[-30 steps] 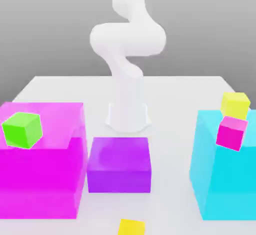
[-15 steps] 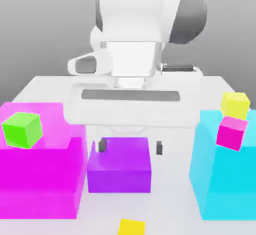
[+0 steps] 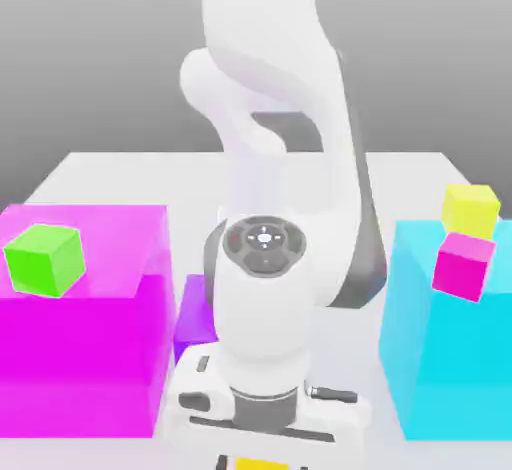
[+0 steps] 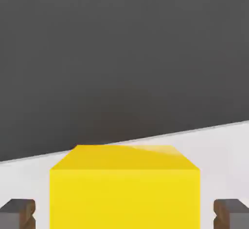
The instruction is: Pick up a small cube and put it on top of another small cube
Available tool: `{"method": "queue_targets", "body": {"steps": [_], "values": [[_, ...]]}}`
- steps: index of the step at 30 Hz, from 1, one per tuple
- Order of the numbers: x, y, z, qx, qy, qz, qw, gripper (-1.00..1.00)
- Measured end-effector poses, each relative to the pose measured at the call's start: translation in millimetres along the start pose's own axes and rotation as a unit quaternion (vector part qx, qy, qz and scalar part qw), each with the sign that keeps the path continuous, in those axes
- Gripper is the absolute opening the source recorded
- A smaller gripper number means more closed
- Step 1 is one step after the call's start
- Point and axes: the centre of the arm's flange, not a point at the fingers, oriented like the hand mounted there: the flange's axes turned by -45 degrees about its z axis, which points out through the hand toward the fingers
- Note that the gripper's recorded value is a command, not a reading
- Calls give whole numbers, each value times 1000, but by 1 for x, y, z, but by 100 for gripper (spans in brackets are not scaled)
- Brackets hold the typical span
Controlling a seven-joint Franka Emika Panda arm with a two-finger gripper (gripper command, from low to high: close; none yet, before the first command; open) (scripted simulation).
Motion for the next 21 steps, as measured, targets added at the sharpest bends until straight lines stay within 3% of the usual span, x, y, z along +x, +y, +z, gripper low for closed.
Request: {"method": "queue_targets", "body": {"steps": [4, 9, 15, 21], "values": [[0, 0, 0, 0, 0, 0, 1000, -100], [2, 7, -62, -1, 0, 8, 1000, -100], [11, 101, -166, -9, 2, 116, 993, -100], [-23, 199, -270, -5, 1, 234, 972, -100]]}}
